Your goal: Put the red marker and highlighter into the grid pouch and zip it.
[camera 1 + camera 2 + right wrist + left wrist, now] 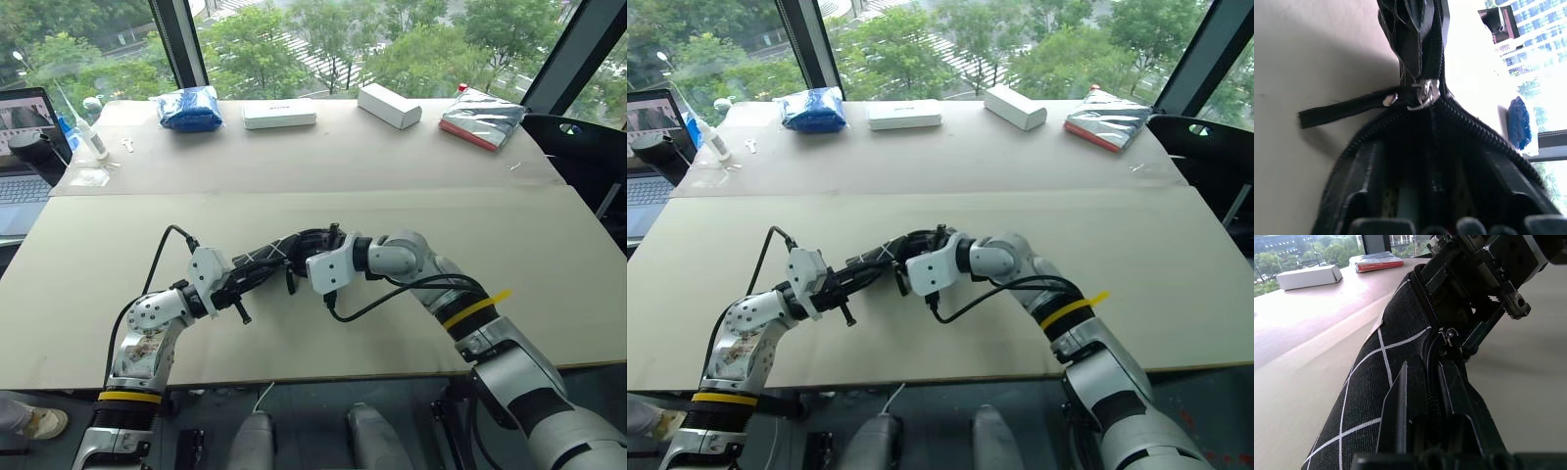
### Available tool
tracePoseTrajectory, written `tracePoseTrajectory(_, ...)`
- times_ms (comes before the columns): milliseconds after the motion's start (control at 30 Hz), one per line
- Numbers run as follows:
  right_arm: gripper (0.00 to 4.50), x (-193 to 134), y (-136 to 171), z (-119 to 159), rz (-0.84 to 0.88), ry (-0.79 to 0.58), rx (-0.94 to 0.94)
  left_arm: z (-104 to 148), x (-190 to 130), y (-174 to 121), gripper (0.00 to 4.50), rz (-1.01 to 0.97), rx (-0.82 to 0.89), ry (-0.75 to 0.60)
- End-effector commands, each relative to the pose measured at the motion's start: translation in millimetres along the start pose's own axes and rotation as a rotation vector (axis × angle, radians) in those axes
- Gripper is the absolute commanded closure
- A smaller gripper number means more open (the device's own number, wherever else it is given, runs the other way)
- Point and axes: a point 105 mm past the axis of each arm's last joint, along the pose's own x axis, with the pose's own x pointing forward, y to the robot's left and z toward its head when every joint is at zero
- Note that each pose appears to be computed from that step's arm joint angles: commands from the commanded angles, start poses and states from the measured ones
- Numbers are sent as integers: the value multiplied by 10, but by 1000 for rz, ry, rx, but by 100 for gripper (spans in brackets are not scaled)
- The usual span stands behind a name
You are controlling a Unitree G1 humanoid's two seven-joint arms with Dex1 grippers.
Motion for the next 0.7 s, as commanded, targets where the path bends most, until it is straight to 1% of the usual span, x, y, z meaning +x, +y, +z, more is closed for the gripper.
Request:
tracePoseTrajectory(33,139,-226,-360,-156,-148,51,-22,116,-21,31,450,14,43,-36)
tracePoseTrajectory(67,139,-280,-390,-211,-166,67,-9,115,-20,31,450,14,42,-36)
tracePoseTrajectory(100,139,-365,-427,-259,-190,67,42,111,-19,32,450,15,41,-36)
tracePoseTrajectory(200,139,-595,-537,-314,-269,24,215,108,-17,31,450,15,40,-35)
tracePoseTrajectory(233,139,-695,-568,-332,-296,-8,342,109,-17,32,450,16,39,-35)
tracePoseTrajectory(267,139,-761,-578,-334,-306,-40,431,110,-17,34,450,16,39,-35)
tracePoseTrajectory(333,139,-935,-537,-302,-281,-131,699,109,-19,32,450,15,38,-34)
tracePoseTrajectory(367,139,-1035,-467,-238,-229,-198,844,108,-20,30,450,14,37,-33)
tracePoseTrajectory(400,139,-1134,-306,-159,-148,-247,961,108,-23,27,450,13,37,-32)
tracePoseTrajectory(433,139,-1186,-132,-102,-77,-253,1028,107,-26,24,450,11,36,-31)
tracePoseTrajectory(467,139,-1217,-21,-61,-33,-248,1066,106,-30,22,450,10,35,-30)
tracePoseTrajectory(533,139,-1164,244,11,50,-198,1116,106,-31,23,450,9,34,-29)
tracePoseTrajectory(600,139,-1051,391,76,75,-174,1161,107,-29,23,450,8,33,-29)
tracePoseTrajectory(700,139,-827,513,176,71,-162,1205,108,-23,19,450,6,32,-29)
